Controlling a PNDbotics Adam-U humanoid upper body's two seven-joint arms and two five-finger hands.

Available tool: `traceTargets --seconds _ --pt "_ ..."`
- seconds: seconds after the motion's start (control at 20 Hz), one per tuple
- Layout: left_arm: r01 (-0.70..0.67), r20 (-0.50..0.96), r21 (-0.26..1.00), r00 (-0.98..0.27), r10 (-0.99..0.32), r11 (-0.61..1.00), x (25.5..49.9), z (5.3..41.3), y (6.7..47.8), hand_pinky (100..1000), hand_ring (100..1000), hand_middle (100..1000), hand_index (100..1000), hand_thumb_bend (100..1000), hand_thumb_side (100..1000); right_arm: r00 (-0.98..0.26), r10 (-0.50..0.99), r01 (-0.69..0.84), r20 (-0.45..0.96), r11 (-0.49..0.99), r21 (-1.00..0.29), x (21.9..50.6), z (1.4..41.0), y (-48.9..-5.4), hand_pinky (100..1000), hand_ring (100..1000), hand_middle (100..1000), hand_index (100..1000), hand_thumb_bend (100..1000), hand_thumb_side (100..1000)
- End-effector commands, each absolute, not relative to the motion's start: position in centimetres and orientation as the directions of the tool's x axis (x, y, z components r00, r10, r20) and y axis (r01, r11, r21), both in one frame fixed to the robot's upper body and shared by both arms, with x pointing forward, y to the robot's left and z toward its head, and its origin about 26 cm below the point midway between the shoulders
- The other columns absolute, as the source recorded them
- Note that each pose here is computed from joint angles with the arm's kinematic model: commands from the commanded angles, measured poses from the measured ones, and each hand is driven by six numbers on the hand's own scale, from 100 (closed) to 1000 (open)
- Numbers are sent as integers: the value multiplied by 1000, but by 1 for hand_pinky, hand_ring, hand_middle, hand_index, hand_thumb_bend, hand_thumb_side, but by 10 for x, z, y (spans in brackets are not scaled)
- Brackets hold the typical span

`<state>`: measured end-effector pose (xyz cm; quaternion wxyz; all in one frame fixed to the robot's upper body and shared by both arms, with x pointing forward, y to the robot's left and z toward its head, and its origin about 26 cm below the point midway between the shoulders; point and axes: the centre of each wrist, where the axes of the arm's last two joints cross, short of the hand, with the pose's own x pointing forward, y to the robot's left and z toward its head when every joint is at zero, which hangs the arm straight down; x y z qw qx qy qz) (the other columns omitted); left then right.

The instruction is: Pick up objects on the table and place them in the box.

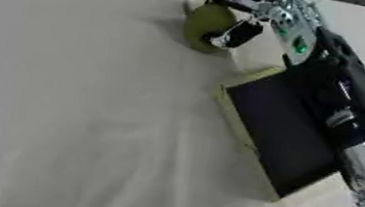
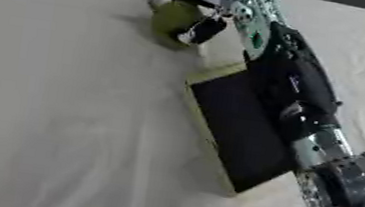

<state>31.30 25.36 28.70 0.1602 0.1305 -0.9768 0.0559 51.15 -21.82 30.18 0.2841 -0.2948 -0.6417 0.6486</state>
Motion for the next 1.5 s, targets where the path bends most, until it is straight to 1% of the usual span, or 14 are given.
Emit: traceTargets --seconds 0.05,0.3,0.6,0.75,0.9,1.1,1.5 --pt "-276 301 -70 -922 -244 959 309 294 256 763 872 634 714 157 564 -646 763 15 -25 -20 -1000 510 311 -229 681 530 380 552 100 294" --pt "-274 299 -71 -923 -242 959 309 294 255 763 872 634 714 159 561 -679 734 -40 13 -20 -999 510 309 -225 672 507 337 513 100 284" --pt "-277 307 -69 -920 -244 958 309 292 256 764 869 634 714 162 551 -720 693 -48 37 4 -999 505 324 -221 678 501 341 521 100 263" --pt "-280 312 -66 -918 -246 958 309 291 257 764 868 634 714 165 547 -751 660 7 15 31 -999 497 341 -220 682 493 332 514 100 254" --pt "-284 317 -64 -915 -250 957 309 289 258 765 866 634 715 168 540 -774 634 75 -5 84 -994 487 359 -223 687 477 321 507 100 227" --pt "-292 322 -60 -911 -259 954 309 287 259 764 865 633 714 174 534 -791 610 161 -48 132 -978 471 377 -233 685 464 312 500 100 205" --pt "-307 328 -59 -905 -272 950 309 285 262 764 864 633 714 174 528 -816 559 278 -150 151 -948 440 373 -275 679 444 296 486 100 140"
